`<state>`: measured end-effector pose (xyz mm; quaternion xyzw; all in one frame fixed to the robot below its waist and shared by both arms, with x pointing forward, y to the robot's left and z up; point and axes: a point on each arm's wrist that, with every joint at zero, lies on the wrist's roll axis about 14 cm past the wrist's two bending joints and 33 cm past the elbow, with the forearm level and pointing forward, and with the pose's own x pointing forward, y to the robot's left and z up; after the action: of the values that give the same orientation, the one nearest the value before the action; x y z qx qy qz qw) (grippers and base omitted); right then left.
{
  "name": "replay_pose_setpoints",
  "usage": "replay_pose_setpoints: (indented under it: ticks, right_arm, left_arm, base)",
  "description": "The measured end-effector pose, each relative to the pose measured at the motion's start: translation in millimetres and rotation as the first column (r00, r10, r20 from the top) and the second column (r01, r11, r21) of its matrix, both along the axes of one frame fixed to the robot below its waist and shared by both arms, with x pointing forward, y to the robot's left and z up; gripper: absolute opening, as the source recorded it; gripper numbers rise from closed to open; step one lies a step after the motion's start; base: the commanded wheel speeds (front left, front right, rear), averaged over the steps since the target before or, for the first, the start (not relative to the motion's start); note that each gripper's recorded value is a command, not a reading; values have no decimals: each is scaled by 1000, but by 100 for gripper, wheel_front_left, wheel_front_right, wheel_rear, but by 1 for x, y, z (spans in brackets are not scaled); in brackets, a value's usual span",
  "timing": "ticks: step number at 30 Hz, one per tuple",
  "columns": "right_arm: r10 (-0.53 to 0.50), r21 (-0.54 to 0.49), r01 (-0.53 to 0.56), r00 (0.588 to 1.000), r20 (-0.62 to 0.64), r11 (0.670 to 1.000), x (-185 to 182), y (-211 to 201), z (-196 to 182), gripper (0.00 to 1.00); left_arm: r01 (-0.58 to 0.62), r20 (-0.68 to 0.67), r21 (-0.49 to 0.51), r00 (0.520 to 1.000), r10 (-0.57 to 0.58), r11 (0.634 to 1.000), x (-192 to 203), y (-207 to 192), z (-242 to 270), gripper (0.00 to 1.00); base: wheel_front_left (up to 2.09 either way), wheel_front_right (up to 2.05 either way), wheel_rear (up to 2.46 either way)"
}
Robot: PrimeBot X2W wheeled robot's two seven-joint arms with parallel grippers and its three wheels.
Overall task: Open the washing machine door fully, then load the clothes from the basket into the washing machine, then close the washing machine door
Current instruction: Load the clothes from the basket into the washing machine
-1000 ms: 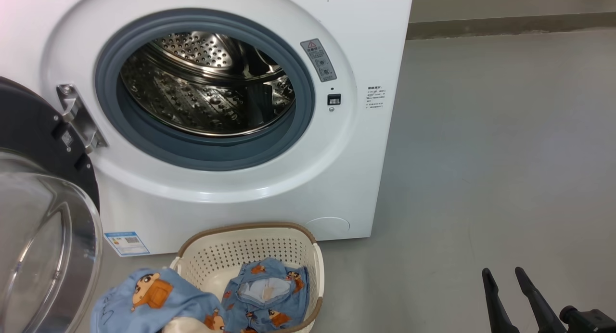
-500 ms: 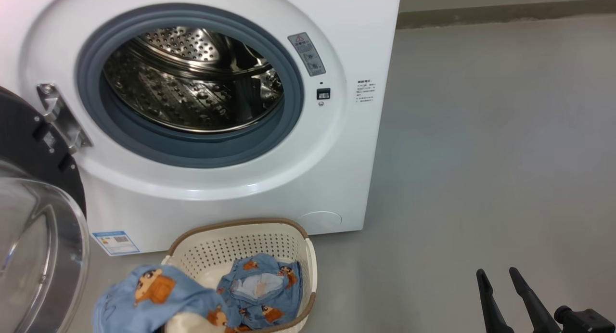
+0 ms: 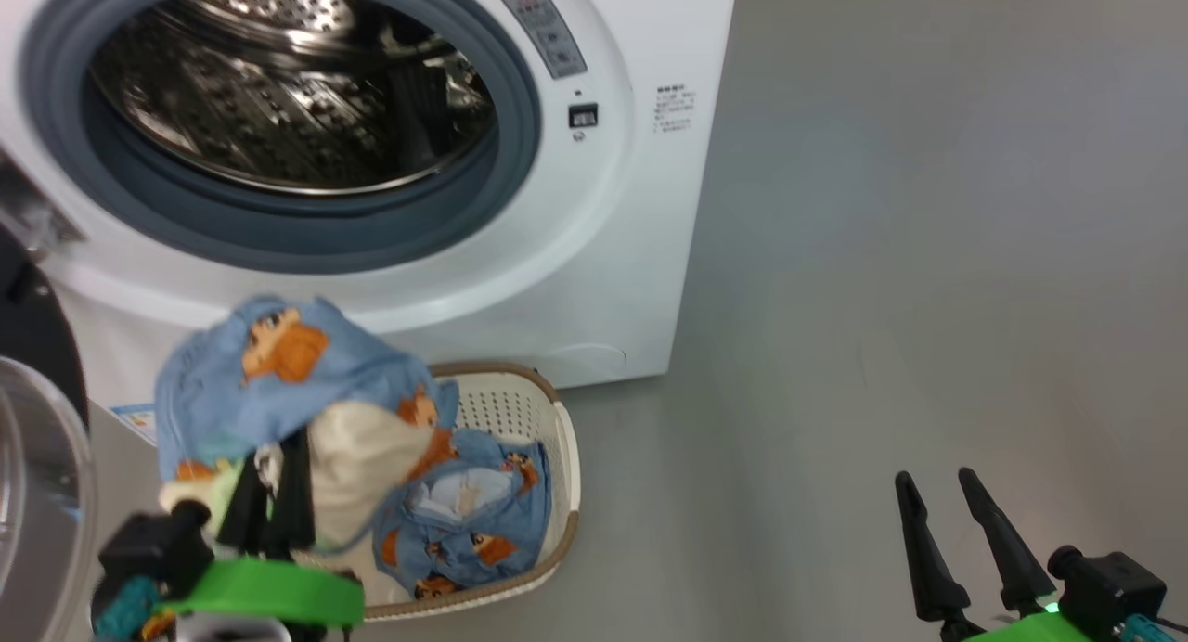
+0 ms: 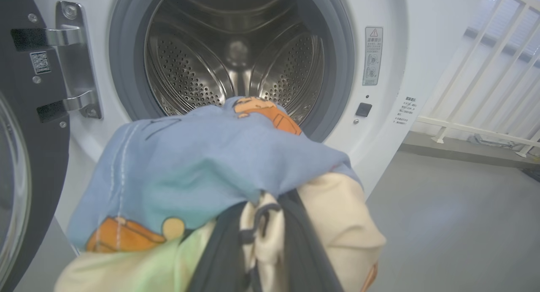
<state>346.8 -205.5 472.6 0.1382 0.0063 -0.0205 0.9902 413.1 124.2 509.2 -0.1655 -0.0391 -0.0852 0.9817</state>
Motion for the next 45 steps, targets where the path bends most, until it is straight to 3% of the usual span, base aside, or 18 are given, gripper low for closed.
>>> replay_pose_setpoints:
  ticks: [22, 45]
  right_arm:
    - [-80, 6, 81, 989, -121, 997, 16, -18, -38, 100]
    - [-142, -29, 140, 938, -317, 990, 9, -33, -99, 100]
  left_arm:
    - [43, 94, 128, 994, -55, 991, 176, -31, 13, 0]
    - [53, 19, 239, 998, -59, 970, 307, -55, -34, 0]
  base:
    - [0, 0, 0]
    - [0, 0, 0]
